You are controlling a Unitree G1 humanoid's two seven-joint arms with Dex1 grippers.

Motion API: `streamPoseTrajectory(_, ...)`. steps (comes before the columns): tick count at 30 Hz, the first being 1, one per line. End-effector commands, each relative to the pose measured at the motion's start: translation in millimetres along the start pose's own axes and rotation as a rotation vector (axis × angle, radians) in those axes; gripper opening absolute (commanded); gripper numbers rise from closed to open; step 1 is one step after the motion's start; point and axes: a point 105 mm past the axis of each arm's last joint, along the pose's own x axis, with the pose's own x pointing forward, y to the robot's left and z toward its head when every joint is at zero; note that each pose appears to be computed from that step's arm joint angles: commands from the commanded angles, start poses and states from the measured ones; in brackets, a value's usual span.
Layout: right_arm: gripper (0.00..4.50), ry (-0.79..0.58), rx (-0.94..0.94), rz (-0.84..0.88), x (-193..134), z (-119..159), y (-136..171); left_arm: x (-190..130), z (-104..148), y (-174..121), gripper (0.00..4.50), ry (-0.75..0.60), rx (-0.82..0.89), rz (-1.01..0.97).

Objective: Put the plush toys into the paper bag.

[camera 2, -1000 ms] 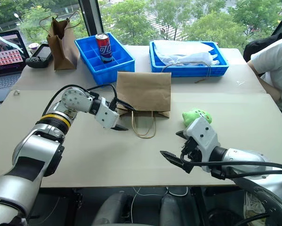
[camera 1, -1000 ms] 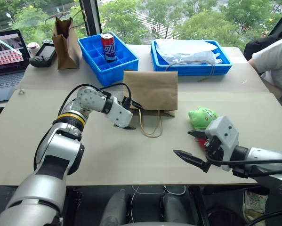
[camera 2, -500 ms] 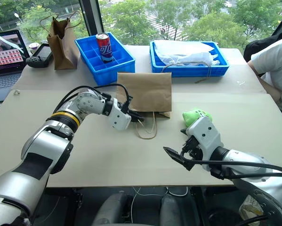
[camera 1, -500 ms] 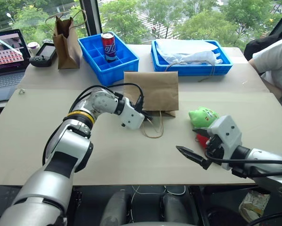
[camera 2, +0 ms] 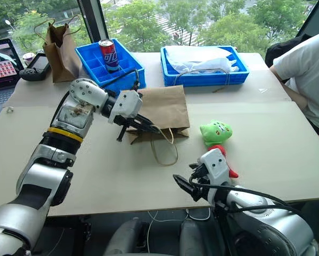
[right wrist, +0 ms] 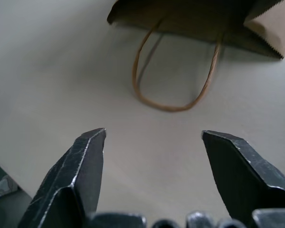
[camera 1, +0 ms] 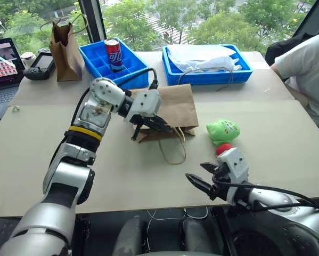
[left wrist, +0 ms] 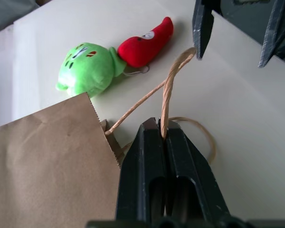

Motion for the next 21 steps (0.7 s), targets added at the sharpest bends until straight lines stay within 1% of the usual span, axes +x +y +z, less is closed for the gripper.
streamPoseTrajectory(1,2.13,-0.019,-0.029,-0.065,10,3,-6,-7,39,2,0.00,-0.030,0.001,0.032)
streamPoseTrajectory(4,1.06,-0.032,-0.006,-0.060,20,4,-1,-7,54,4,0.00,-0.068,-0.055,0.078)
streamPoseTrajectory(6,0.47,-0.038,-0.008,-0.052,23,4,2,-7,59,6,0.00,-0.083,-0.078,0.101)
streamPoseTrajectory(7,0.06,-0.050,-0.012,-0.066,25,6,-1,-7,59,5,0.00,-0.080,-0.086,0.108)
streamPoseTrajectory(10,0.02,-0.107,-0.021,-0.111,30,19,-12,-7,56,2,0.00,-0.066,-0.119,0.120)
streamPoseTrajectory(14,0.02,-0.171,-0.004,-0.113,45,34,-21,-5,41,-2,0.00,0.019,-0.112,0.138)
streamPoseTrajectory(18,0.02,-0.168,-0.028,-0.129,61,34,-35,0,45,-1,0.00,-0.006,-0.138,0.149)
streamPoseTrajectory(21,0.02,-0.164,-0.075,-0.134,74,31,-41,1,39,2,0.00,0.036,-0.128,0.182)
